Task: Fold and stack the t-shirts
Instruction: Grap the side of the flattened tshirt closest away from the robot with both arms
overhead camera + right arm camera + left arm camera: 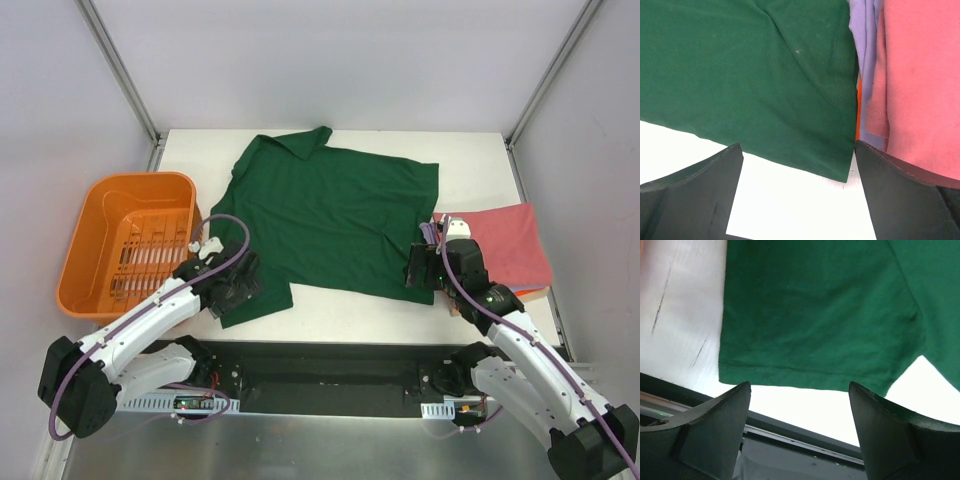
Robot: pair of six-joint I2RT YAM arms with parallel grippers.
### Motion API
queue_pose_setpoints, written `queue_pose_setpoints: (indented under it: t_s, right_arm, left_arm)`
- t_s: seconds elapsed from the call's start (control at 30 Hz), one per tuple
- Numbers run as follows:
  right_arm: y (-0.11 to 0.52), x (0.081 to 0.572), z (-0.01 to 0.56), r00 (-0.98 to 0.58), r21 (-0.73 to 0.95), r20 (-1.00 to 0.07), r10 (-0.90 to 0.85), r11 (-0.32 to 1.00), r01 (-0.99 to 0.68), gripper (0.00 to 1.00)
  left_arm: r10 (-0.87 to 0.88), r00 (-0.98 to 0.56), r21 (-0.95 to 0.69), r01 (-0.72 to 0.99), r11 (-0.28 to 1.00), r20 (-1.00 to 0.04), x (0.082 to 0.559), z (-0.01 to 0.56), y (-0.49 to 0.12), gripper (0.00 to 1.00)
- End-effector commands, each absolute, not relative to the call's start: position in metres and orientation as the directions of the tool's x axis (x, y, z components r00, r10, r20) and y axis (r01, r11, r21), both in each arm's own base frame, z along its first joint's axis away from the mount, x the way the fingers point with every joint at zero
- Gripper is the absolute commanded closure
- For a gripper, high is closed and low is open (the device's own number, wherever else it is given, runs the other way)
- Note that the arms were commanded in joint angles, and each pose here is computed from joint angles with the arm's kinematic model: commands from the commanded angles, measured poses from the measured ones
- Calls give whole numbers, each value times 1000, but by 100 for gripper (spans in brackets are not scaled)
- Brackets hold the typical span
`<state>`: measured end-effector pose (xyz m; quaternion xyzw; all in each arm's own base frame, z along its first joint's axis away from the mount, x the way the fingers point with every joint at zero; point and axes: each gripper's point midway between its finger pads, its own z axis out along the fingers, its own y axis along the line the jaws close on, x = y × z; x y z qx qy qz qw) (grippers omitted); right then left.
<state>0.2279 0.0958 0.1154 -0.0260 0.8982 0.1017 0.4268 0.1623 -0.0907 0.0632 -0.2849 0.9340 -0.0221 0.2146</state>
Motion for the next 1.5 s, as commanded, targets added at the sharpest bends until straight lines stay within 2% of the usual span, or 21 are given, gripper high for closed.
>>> queue_pose_setpoints:
  t_s: [0.0,0.2,0.47,0.53,0.63,0.7,0.83,1.1,1.27,1.3,1.33,1.37,1.47]
  right_arm:
    - [94,233,120,-615,149,-788,39,980,-129,4]
    - [96,232,119,-621,154,-783,36,978,-138,4]
    - [97,232,118,-623,160,-782,37,977,-143,4]
    - [96,233,117,-628,155,-777,35,978,-138,4]
    - [97,232,114,-638,152,-769,29,979,-139,4]
    - [96,232,113,-641,150,-767,29,979,-135,4]
    - [99,232,114,-647,158,-762,25,976,-148,4]
    - [99,231,114,-644,160,-764,27,976,-149,4]
    - [99,231,115,-641,162,-767,29,975,-150,4]
    - [99,231,115,-642,162,-766,29,975,-149,4]
    - [100,231,115,-642,163,-767,29,975,-152,4]
    - [100,231,116,-639,164,-768,30,975,-152,4]
    - [97,231,115,-641,159,-766,34,978,-138,4]
  left_arm:
    - [-539,-731,-104,-551,828,-418,158,72,-79,21]
    - [-551,-734,36,-612,790,-398,128,58,-58,25]
    - [-555,-708,75,-643,762,-438,123,47,-47,32]
    - [-547,-722,92,-635,767,-423,121,41,-48,37]
    - [-540,-736,136,-634,761,-408,117,34,-46,38]
    - [-538,-746,133,-624,770,-392,118,30,-51,38]
    - [-556,-762,94,-613,784,-332,113,23,-66,47]
    - [-571,-738,85,-635,768,-359,106,7,-58,48]
    - [-576,-705,66,-654,754,-414,115,6,-53,48]
    - [-571,-701,62,-653,755,-426,118,5,-53,50]
    - [-573,-693,46,-654,755,-438,122,4,-54,60]
    - [-574,-683,35,-656,754,-452,126,4,-55,65]
    - [-585,-656,1,-666,746,-477,136,6,-58,74]
